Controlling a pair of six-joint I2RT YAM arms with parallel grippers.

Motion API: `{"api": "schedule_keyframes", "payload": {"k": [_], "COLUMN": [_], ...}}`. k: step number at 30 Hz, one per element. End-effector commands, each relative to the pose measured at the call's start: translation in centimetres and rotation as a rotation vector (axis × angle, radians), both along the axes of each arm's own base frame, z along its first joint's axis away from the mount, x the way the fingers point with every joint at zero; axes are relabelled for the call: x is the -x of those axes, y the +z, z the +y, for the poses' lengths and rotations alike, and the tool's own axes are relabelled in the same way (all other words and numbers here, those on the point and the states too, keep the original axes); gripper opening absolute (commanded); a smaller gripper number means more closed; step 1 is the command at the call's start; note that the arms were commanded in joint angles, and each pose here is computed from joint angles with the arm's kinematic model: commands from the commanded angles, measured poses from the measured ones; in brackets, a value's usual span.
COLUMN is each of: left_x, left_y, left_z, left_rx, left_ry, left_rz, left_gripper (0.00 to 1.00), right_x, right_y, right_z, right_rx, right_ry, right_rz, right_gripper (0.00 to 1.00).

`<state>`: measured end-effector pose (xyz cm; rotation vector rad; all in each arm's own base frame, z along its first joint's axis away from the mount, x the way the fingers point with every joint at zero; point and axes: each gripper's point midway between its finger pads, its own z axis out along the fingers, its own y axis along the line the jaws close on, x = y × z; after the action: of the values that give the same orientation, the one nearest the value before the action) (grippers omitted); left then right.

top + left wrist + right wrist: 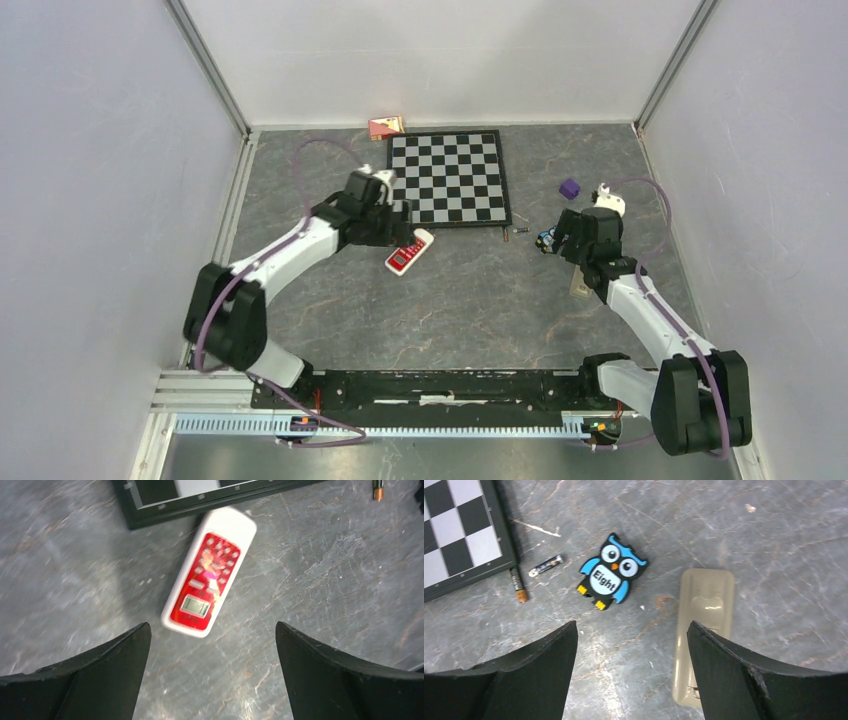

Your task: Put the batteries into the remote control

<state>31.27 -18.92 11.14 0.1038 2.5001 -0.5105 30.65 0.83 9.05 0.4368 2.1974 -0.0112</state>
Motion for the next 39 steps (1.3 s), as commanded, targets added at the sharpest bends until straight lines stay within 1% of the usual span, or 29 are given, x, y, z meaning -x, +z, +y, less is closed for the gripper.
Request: {"api": "schedule_keyframes", "payload": {"k": [1, 3, 5, 9, 11, 14, 18, 23, 25, 27, 28, 31, 34, 37, 39], "left_x": [-1.8, -1.9, -2.3, -2.9, -2.9, -2.5, -1.5, -0.6, -0.1, 0.7, 1.1, 3.7, 6.6, 8.9, 10.4], "left_y": [-0.8, -2.4, -4.4, -6.7, -7.1, -7.7, -8.7, -9.2, -8.7, -7.4, -6.7, -3.4, -0.2, 2.3, 3.7], "left_z": [-3.1, -3.4, -2.6, -1.7, -1.8, -2.3, -2.8, -2.7, -3.3, -4.2, -4.7, -7.3, -9.5, -10.7, -11.2], "left_rx": [-0.161, -0.227, -0.331, -0.429, -0.433, -0.414, -0.388, -0.387, -0.351, -0.287, -0.249, -0.054, 0.145, 0.293, 0.374], "left_ry": [-0.233, -0.279, -0.28, -0.288, -0.305, -0.335, -0.379, -0.387, -0.404, -0.428, -0.442, -0.547, -0.655, -0.729, -0.762], "left_rz": [-0.091, -0.058, -0.023, 0.014, 0.028, 0.05, 0.095, 0.126, 0.132, 0.135, 0.137, 0.149, 0.168, 0.201, 0.246], "left_gripper": [0.99, 0.98, 0.98, 0.97, 0.95, 0.91, 0.77, 0.49, 0.41, 0.36, 0.35, 0.34, 0.35, 0.35, 0.35], "right_x": [-2.0, -2.1, -2.0, -1.7, -1.6, -1.3, -1.2, -1.3, -1.5, -1.6, -1.7, -1.2, 0.9, 3.1, 4.0], "right_y": [1.8, 1.7, 1.5, 1.0, 0.6, 0.2, -0.3, -0.4, -0.1, 0.6, 1.1, 3.5, 7.2, 11.7, 14.2], "right_z": [2.4, 2.6, 2.8, 2.9, 3.0, 3.1, 3.2, 4.0, 5.1, 7.8, 9.2, 14.7, 20.2, 23.3, 23.9], "right_rx": [-0.058, -0.062, -0.062, -0.063, -0.068, -0.079, -0.086, -0.112, -0.13, -0.172, -0.192, -0.294, -0.416, -0.496, -0.475], "right_ry": [0.121, 0.133, 0.148, 0.155, 0.16, 0.158, 0.155, 0.18, 0.238, 0.366, 0.428, 0.663, 0.905, 1.072, 1.17], "right_rz": [-0.059, -0.055, -0.047, -0.027, -0.015, -0.004, 0.018, 0.024, 0.01, -0.02, -0.045, -0.142, -0.276, -0.445, -0.55], "right_gripper": [0.84, 0.84, 0.85, 0.85, 0.85, 0.84, 0.83, 0.82, 0.82, 0.82, 0.81, 0.8, 0.84, 0.88, 0.88]}}
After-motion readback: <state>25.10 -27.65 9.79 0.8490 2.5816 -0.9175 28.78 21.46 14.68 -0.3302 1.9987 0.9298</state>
